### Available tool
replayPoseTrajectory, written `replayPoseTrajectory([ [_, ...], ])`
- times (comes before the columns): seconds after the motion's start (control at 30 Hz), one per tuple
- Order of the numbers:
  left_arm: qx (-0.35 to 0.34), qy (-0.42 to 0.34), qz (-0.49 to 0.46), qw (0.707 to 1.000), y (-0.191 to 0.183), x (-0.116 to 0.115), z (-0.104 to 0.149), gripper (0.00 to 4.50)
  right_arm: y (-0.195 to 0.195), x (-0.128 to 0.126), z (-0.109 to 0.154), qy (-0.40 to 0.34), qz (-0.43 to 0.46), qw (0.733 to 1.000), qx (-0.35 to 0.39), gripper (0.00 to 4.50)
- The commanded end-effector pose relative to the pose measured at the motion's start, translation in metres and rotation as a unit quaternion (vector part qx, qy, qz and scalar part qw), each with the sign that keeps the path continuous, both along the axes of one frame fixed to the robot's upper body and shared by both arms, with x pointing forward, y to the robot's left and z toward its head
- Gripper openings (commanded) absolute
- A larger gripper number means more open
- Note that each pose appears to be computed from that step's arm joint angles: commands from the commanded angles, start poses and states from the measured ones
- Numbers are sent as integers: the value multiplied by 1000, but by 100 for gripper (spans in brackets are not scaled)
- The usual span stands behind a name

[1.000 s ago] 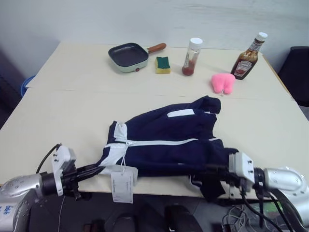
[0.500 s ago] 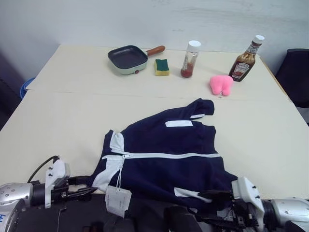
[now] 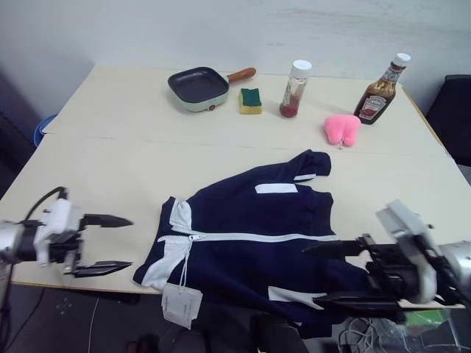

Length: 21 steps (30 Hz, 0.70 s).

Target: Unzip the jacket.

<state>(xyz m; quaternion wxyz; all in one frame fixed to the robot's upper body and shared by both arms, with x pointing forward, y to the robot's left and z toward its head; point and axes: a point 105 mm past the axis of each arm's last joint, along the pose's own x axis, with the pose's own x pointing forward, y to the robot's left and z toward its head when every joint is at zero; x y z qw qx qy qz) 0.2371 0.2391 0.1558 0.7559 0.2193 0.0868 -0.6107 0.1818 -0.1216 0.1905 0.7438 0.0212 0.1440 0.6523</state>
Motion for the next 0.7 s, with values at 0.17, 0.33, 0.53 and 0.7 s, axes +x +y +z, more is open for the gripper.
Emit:
replayPoseTrajectory([
  [0.17, 45, -142, -146, 978, -65, 15, -6, 448, -2, 19, -19, -228, -12, 973, -41, 450],
  [0.33, 81, -177, -189, 962, -75, 21, -16, 448, -49, 5, -43, -230, -91, 965, -91, 450],
  [0.53, 97, -211, -203, 951, -86, 34, -26, 448, -58, -2, -43, -231, -151, 957, -91, 450],
  [0.7, 94, -220, -225, 945, -92, 35, -26, 448, -56, 0, -40, -238, -178, 951, -84, 450],
])
